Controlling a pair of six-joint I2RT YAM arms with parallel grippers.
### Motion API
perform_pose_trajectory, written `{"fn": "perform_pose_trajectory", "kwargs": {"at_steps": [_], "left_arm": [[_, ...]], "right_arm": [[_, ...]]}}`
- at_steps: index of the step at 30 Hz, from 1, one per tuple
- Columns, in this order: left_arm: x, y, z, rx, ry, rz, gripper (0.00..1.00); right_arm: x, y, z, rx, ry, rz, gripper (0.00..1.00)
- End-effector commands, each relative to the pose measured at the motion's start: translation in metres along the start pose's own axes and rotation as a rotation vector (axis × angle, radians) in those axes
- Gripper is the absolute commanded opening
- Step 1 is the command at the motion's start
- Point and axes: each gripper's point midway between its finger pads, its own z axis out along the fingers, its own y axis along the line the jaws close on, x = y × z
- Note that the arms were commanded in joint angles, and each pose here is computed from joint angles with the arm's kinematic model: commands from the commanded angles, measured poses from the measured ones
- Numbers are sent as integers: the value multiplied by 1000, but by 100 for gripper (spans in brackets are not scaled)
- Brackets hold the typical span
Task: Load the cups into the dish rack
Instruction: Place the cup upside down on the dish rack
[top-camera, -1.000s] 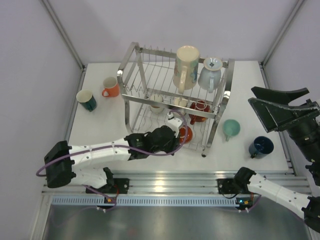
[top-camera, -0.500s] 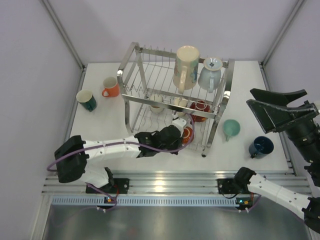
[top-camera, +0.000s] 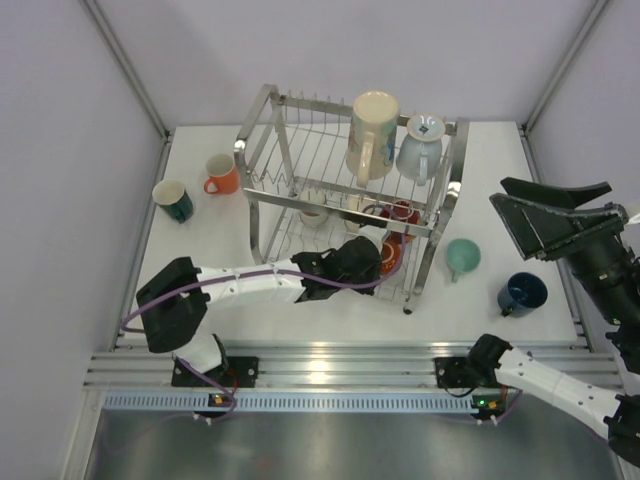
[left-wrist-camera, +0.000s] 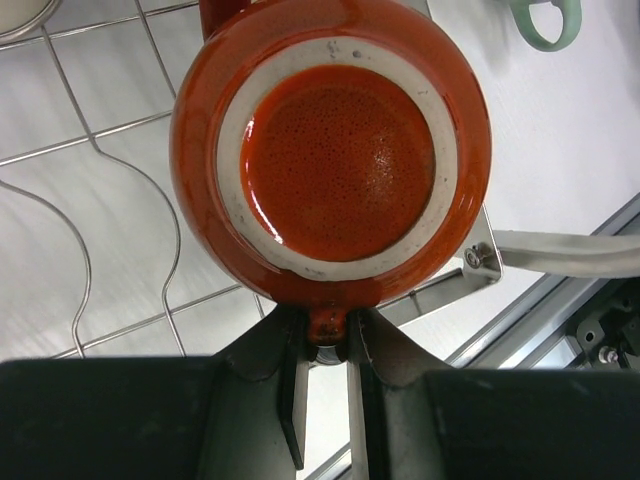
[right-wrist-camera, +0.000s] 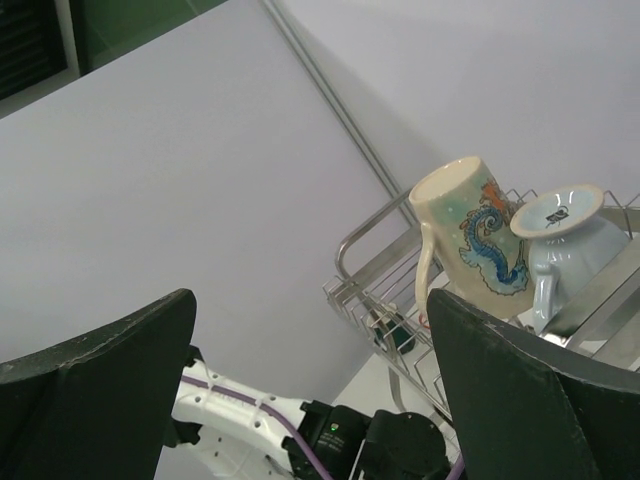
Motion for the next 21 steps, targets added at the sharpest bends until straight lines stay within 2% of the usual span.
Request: {"fn": "perform_pose_trajectory", "kwargs": {"at_steps": [1, 12, 21], "left_arm": [[-45, -26, 2, 67, -130, -57, 0], [-36, -21, 27, 39, -106, -52, 0], [-29, -22, 35, 44, -78, -34, 16]], "right_arm": [[-7, -4, -6, 21, -32, -12, 99], [-5, -12, -7, 53, -27, -35, 99], [-5, -18, -10, 77, -36, -42, 99]]}}
